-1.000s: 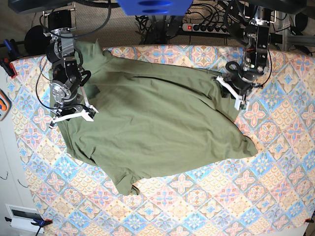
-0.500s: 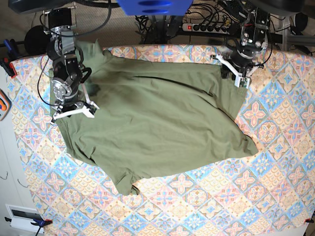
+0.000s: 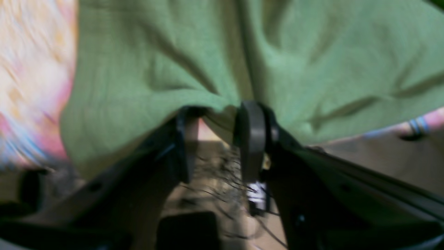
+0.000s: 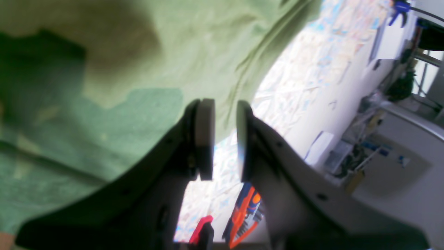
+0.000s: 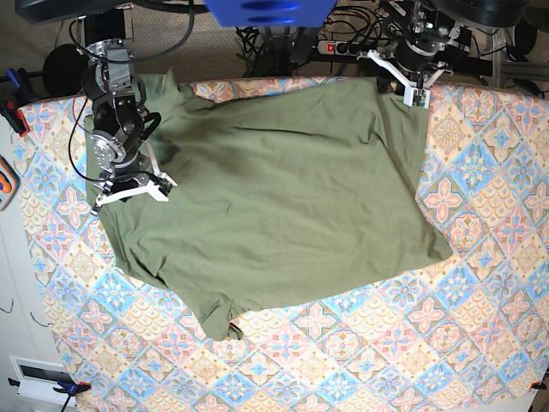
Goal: Layout the t-shirt on the table in an organized manner, then fold the t-shirt properly
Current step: 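Drag the side edge with the left gripper back toward the collar corner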
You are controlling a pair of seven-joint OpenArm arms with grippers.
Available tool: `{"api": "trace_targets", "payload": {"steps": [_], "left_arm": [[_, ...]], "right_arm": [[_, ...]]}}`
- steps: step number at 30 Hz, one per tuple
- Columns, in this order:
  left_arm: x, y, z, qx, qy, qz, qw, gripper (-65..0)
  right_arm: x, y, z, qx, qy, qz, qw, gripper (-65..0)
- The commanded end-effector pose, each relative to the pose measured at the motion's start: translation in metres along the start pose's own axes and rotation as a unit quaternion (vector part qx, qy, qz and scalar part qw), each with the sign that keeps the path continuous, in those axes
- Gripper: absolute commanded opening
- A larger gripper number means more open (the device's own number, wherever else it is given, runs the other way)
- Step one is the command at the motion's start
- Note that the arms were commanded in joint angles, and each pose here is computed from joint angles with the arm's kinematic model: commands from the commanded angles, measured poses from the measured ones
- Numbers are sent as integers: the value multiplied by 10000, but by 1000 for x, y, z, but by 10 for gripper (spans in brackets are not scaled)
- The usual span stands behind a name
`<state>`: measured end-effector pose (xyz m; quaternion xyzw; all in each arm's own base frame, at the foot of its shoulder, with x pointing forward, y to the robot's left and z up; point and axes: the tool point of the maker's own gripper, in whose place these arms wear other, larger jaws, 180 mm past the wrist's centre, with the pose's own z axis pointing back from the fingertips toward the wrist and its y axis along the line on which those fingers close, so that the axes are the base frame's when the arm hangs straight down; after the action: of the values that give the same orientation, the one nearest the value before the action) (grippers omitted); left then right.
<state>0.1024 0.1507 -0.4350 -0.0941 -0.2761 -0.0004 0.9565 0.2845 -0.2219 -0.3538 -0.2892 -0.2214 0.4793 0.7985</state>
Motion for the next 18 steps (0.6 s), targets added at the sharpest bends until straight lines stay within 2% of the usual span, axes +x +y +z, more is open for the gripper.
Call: {"api": "trace_targets", "payload": {"steps": [1,4,8,13,18], "left_arm": [[-21,-3,4,-132,523,268,9982,-465],[-7,8,7,-102,234,984,9948,-465],[4,12,11,-273,-7,1650,9859,-465],[11,6,18,-630,-161,2398,9686,-458],[27,16,28,-850,-483,3099,9457,-457]], "right_arm": [[-5,-4,3,-95,58,14,9999,-545],[-10,6,4,14,115,38,9999,-545],[-11,8,4,35,124,44,9999,-545],[-11,8,4,35,124,44,9999,-545],[-11,7,4,21,118,40,9999,-545]]}}
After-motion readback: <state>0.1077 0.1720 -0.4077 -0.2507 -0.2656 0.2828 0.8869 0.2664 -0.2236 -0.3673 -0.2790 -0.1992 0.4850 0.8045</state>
